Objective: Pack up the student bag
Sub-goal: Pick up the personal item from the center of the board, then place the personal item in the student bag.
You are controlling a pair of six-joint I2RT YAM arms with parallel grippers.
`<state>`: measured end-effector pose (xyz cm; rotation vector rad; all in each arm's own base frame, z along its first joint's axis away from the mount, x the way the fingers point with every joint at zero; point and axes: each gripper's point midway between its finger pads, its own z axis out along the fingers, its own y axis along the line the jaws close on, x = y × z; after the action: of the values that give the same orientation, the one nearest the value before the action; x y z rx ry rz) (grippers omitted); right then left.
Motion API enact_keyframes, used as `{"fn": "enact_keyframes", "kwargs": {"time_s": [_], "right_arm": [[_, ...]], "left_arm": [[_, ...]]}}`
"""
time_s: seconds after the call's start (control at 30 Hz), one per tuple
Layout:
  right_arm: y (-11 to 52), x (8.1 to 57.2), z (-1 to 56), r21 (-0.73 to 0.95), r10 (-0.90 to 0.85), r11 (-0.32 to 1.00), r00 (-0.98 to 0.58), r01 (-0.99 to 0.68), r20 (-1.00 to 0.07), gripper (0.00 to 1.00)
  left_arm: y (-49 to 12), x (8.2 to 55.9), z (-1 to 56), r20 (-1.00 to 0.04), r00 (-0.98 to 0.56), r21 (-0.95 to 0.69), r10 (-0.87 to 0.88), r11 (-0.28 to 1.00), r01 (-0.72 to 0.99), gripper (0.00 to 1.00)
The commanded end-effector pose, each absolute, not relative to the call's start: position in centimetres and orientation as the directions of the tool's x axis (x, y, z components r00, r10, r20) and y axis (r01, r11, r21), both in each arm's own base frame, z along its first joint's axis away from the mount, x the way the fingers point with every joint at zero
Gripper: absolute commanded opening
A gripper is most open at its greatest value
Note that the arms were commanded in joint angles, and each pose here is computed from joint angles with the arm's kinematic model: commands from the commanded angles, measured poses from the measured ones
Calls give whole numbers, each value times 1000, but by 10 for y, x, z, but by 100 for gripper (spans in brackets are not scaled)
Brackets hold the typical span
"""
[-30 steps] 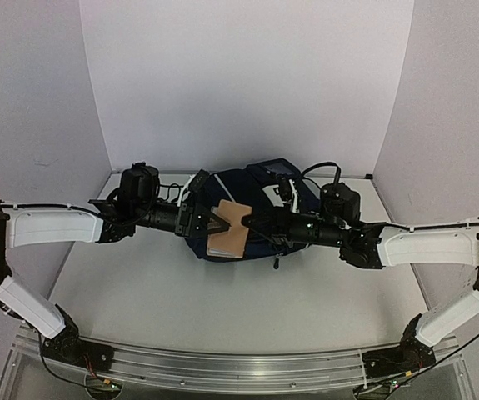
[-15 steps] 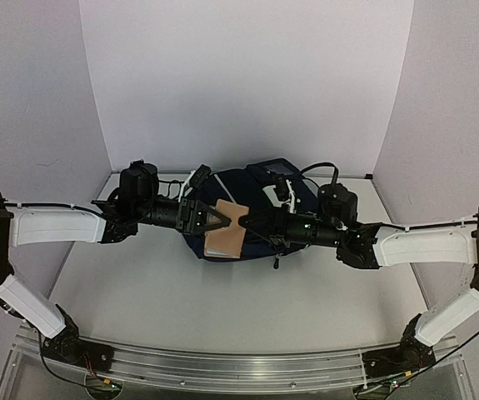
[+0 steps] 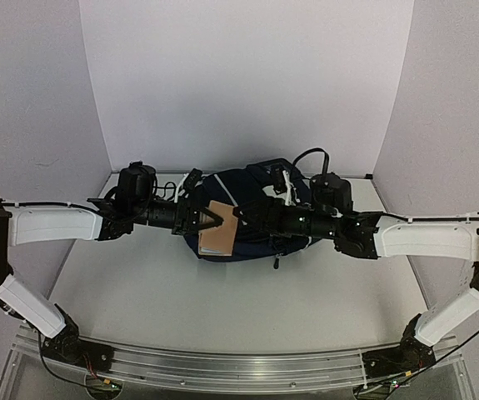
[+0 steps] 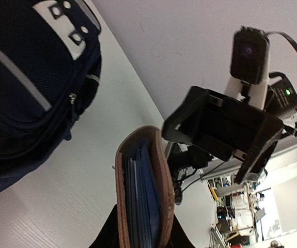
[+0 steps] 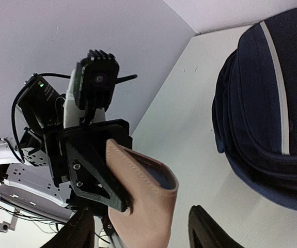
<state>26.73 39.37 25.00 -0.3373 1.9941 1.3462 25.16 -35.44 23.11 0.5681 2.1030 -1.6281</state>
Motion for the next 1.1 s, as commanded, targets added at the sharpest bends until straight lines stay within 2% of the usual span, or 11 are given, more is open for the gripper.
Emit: {"fn": "enact_keyframes", "kwargs": {"time_s": [0.0,0.07,0.17,0.4,0.73,0.83,0.9,1.0,1.07], "right_arm": [[384,298,258,495,75,631,-589,-597,-805,76],[383,312,249,407,7,703,-566,-584,-824,79],[387,331,235,284,-95,774,-548,-566,-831,82],[418,366,219,84,-263,789,-459,-608,-849,91],[448,413,165,-119,-396,841,-449,-528,-801,90],[443,427,155,-193,-413,867,-447,-460,-793,83],[441,433,151,-225,-421,874,-442,-430,-792,74],[440,437,156,-227,-408,884,-439,-408,-801,44],[439,438,170,-203,-373,899,-435,-388,-820,21]], "left_arm": [[-285,307,249,-573,-803,-777,-165,420,468,0],[-257,325,240,-553,-803,-771,-222,502,392,0],[-220,342,227,-500,-816,-781,-291,559,280,0],[-176,356,223,-466,-791,-801,-395,568,189,0],[-170,349,212,-442,-794,-814,-418,559,158,0],[-169,346,213,-442,-794,-815,-419,556,161,0],[-170,344,215,-442,-793,-817,-420,553,163,0],[-171,343,216,-438,-795,-824,-421,540,168,0],[-174,342,215,-425,-805,-835,-415,524,170,0]]}}
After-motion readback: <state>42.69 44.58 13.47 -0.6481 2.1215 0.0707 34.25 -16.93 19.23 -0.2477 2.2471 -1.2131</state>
